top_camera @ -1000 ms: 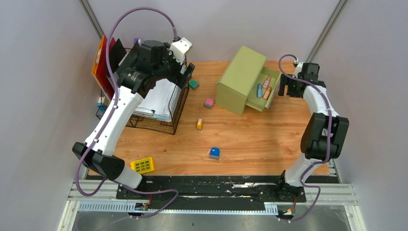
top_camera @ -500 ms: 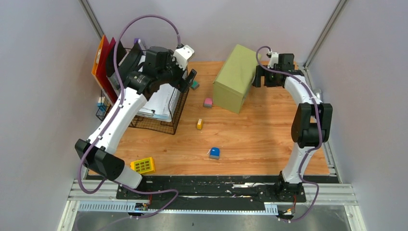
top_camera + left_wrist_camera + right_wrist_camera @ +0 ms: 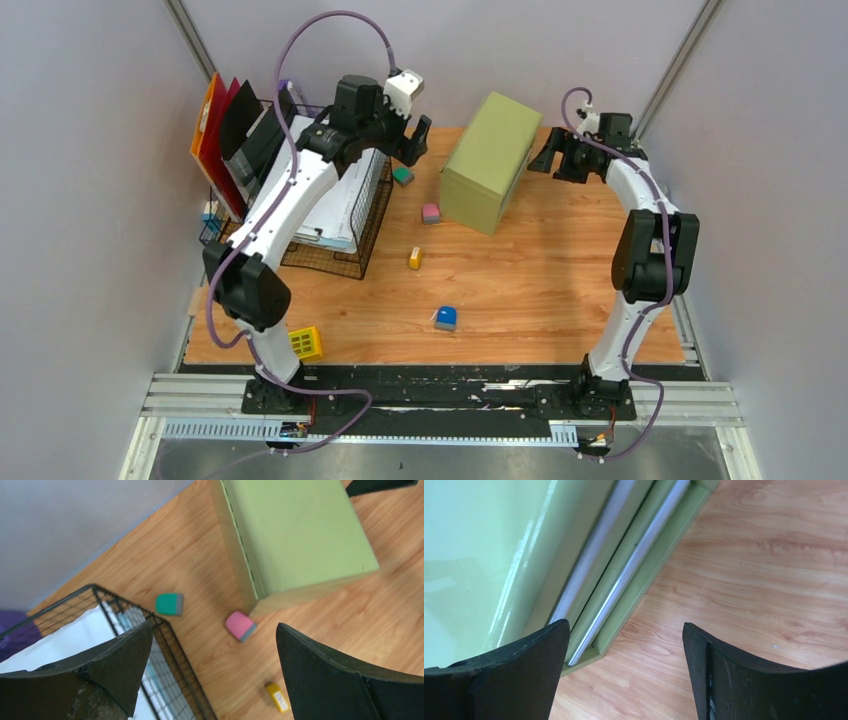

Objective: Organize the desk
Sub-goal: Open the drawer in the storage box.

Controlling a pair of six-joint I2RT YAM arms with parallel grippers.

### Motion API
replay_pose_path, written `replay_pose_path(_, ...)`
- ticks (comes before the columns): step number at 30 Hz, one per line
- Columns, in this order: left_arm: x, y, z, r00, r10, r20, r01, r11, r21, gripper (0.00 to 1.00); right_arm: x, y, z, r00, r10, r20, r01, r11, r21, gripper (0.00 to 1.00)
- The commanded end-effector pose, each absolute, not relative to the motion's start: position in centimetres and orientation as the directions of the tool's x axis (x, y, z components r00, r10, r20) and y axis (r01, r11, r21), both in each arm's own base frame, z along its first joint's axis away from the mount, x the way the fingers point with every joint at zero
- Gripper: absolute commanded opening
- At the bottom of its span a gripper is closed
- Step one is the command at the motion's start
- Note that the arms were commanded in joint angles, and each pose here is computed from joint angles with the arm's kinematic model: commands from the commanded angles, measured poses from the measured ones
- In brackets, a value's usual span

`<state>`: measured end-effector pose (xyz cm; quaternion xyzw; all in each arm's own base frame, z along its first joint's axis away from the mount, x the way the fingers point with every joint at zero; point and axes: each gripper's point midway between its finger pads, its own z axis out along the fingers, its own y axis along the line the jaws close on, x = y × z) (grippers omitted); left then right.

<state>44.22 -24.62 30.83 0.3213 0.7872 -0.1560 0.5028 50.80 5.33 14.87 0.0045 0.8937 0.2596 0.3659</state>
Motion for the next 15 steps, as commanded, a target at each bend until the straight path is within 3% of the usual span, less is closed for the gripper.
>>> replay_pose_path(1, 46.9, -28.1, 33.0, -0.317, 0.157, -0.936, 0.647, 0.757, -0.092, 1.00, 50.9, 4.4, 14.1, -0.745, 0.379, -0.550, -0.097, 0.754, 0.650, 0.82)
replay_pose_path(9, 51.1, -32.9, 30.4, -0.409, -0.005, -0.912, 0.652, 0.698, -0.296, 1.00, 50.8, 7.1, 10.9, -0.817, 0.411, -0.404, -0.114, 0.572, 0.812, 0.73)
replay_pose_path(15, 51.2, -36.4, 29.1, -0.533, -0.098, -0.841, 0.662, 0.570, -0.486, 1.00, 51.0, 8.5, 10.4, -0.827, 0.407, -0.388, -0.164, 0.486, 0.858, 0.73)
